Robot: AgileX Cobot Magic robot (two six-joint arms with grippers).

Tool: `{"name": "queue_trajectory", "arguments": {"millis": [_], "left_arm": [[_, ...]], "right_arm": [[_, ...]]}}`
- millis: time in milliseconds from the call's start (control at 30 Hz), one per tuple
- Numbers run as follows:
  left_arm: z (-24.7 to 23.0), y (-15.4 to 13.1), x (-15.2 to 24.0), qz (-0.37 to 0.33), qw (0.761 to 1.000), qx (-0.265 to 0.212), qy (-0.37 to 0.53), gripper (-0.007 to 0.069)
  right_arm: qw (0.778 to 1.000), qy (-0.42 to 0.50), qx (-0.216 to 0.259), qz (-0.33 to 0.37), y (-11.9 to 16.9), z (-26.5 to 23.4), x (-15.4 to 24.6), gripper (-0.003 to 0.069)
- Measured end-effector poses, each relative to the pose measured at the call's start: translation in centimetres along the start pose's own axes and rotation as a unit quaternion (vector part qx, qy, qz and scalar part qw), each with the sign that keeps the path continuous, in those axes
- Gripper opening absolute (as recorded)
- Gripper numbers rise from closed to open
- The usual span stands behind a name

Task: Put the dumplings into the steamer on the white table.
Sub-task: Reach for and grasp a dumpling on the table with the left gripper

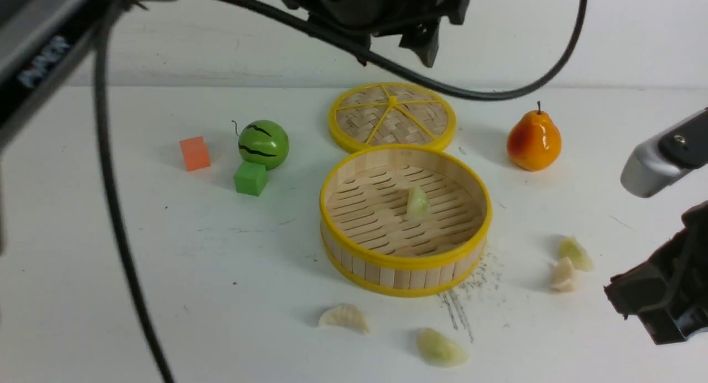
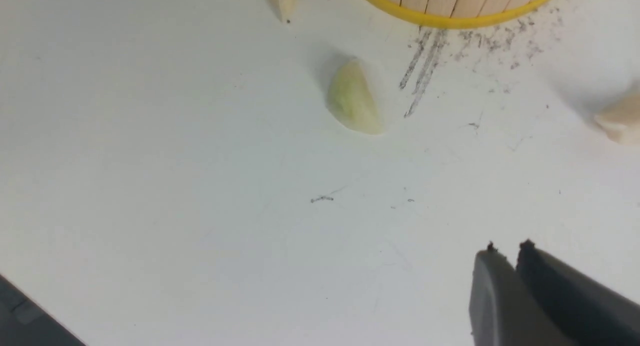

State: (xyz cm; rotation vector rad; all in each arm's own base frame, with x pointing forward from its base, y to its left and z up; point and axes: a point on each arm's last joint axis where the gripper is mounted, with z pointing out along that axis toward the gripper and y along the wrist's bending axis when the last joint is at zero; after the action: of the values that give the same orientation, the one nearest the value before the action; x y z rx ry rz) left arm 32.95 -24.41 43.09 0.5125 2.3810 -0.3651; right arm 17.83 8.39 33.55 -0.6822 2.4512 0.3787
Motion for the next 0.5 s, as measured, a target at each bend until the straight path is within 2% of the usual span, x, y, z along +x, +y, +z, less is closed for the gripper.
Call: {"name": "queue_trajectory", "arguments": {"millis": [200,300,367,500], "left_arm": [[0.1,1.3,6.5,-0.019,0.993,-0.024,0.112,0.0550],[2.4,1.9,10.0,-0.048,0.985,-0.036,0.162,0.0550],[5.5,2.4,12.7,-0.071,0.981,-0.041,0.178,0.0550],[8.9,2.7,14.8,-0.065,0.980,-0.038,0.182,0.0540]], "right_arm": [[1.000,-0.005,-0.002,0.002,0.0,0.0,-0.1,0.0071],[1.000,-0.010,-0.002,0.003,0.0,0.0,-0.2,0.0074],[1.000,-0.014,-0.005,0.006,0.1,0.0,-0.2,0.0074],[1.000,-0.017,-0.015,0.013,0.3,0.0,-0.3,0.0076]]}}
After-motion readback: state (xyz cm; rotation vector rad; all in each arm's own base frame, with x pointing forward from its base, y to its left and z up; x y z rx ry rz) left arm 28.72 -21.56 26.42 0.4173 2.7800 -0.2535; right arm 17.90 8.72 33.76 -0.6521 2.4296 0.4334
